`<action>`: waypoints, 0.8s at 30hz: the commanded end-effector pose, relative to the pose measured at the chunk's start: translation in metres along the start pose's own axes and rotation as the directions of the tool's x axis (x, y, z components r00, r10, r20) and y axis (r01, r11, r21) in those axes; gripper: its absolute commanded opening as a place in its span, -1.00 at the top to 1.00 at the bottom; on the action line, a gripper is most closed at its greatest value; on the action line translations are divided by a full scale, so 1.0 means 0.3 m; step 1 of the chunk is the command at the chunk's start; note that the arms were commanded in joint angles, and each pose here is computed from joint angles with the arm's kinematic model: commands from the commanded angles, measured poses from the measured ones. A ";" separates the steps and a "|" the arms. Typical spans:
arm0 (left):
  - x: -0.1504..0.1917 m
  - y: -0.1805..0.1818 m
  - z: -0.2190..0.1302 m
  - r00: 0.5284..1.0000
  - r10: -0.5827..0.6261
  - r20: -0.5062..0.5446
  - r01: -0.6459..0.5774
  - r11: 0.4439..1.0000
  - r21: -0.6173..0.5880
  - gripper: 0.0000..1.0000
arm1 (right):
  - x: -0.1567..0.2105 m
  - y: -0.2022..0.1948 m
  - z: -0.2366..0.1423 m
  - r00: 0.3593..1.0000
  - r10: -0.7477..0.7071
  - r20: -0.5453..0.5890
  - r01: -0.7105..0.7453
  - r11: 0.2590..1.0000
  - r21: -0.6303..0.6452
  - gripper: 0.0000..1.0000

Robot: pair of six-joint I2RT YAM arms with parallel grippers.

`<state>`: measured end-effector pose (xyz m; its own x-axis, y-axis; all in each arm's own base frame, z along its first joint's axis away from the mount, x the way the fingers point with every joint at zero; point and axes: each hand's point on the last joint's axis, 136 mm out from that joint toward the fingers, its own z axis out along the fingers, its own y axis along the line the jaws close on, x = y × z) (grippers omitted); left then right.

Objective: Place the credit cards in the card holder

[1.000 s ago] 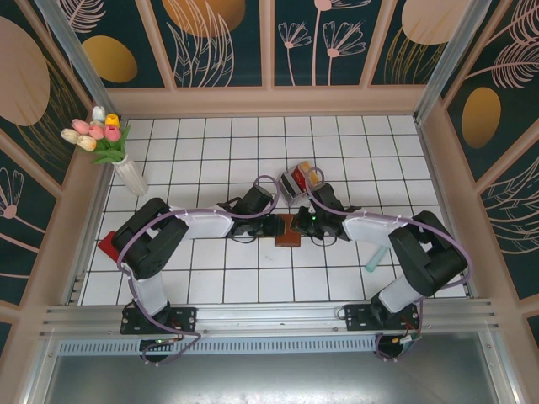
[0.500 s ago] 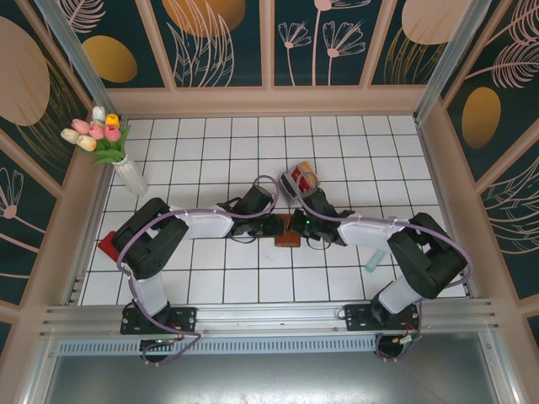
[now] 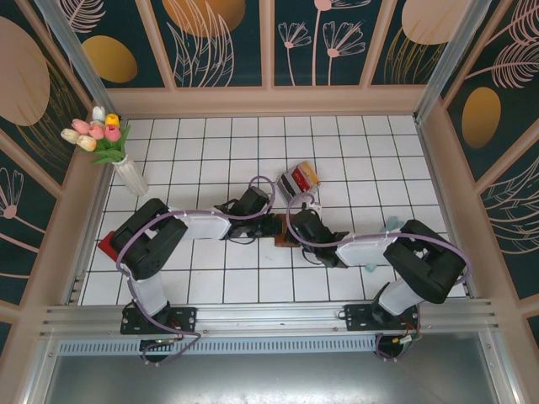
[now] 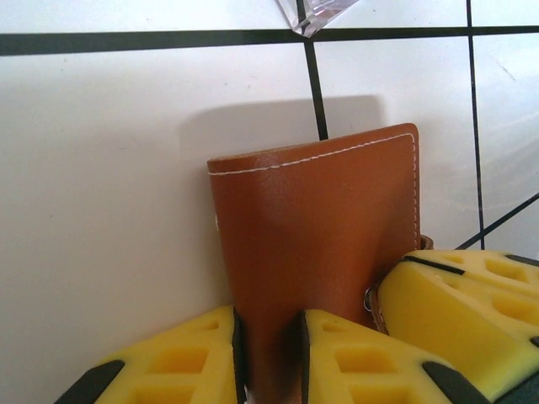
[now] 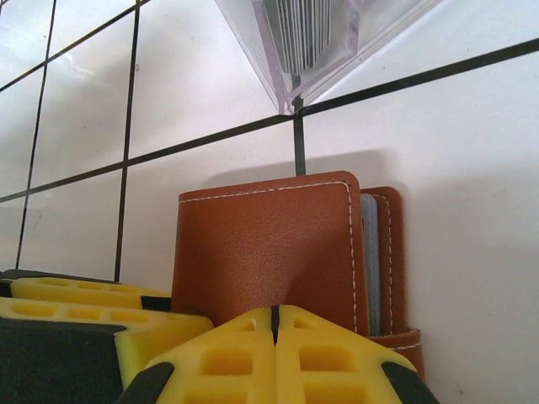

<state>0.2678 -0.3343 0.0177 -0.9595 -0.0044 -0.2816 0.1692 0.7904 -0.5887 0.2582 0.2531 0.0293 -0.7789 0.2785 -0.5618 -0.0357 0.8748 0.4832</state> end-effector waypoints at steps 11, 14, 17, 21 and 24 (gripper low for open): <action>0.125 0.099 0.019 0.996 -0.045 -0.083 0.039 0.996 -0.079 0.56 | 0.254 -0.217 -0.004 0.941 -0.253 -0.226 0.317 0.894 0.317 1.00; 0.104 0.093 0.007 0.998 -0.039 -0.058 0.034 0.995 -0.089 0.54 | 0.103 -0.103 -0.033 0.967 -0.216 -0.135 0.245 0.935 0.257 1.00; 0.070 0.077 -0.010 0.999 -0.026 -0.020 0.025 0.995 -0.092 0.48 | -0.061 0.020 -0.089 0.991 -0.119 -0.062 0.124 0.989 0.078 0.88; 0.016 0.047 -0.033 0.999 -0.006 0.034 0.009 0.995 -0.094 0.40 | -0.236 0.066 -0.176 0.999 -0.043 0.027 0.044 0.998 -0.042 0.59; -0.026 0.028 -0.062 0.997 0.016 0.081 -0.008 0.995 -0.101 0.35 | -0.325 -0.030 -0.211 0.996 -0.004 0.085 0.002 1.000 0.025 0.50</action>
<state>0.2679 -0.3263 0.0207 -0.9477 -0.0436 -0.3163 0.1499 0.8140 -0.5611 0.2969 0.2071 0.1230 -0.6913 0.3421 -0.6364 -0.0187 0.8721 0.4890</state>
